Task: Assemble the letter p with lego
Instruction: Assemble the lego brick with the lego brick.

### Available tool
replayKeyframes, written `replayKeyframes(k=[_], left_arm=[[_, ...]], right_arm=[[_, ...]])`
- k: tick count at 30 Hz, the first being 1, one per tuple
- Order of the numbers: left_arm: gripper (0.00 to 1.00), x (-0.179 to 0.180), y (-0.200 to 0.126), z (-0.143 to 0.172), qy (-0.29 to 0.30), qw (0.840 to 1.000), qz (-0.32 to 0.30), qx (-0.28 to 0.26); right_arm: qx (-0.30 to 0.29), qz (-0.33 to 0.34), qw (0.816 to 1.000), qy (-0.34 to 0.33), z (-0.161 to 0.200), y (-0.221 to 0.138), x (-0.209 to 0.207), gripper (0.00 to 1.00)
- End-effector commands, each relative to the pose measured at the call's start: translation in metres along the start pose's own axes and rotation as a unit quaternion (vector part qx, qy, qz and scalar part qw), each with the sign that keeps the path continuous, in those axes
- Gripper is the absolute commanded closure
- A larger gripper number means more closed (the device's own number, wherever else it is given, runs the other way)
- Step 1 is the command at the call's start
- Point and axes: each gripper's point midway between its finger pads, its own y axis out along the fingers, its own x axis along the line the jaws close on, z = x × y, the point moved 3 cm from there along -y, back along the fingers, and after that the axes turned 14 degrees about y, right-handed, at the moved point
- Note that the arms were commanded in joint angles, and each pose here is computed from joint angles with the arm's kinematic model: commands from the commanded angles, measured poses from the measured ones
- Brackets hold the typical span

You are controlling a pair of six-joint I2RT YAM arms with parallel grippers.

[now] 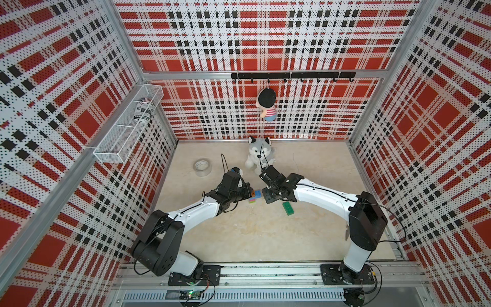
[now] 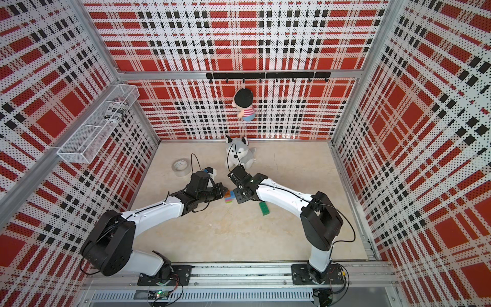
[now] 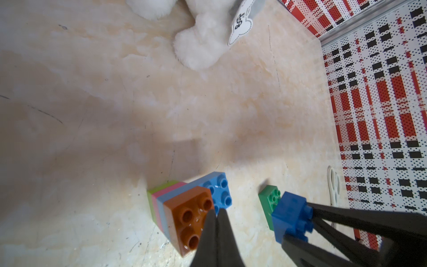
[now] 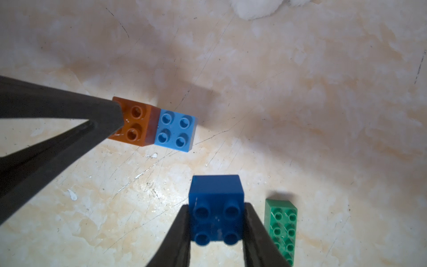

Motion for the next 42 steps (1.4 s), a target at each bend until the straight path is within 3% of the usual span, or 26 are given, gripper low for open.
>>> replayKeyframes(k=[1, 42], left_arm=[[1.00, -0.001, 0.002, -0.003, 0.009, 1.000, 0.000, -0.002], [1.00, 0.018, 0.008, 0.021, 0.004, 0.999, -0.027, 0.024]], right_arm=[[-0.002, -0.003, 1.000, 0.003, -0.003, 0.005, 0.001, 0.76], [0.013, -0.029, 0.999, 0.003, -0.013, 0.022, 0.035, 0.76]])
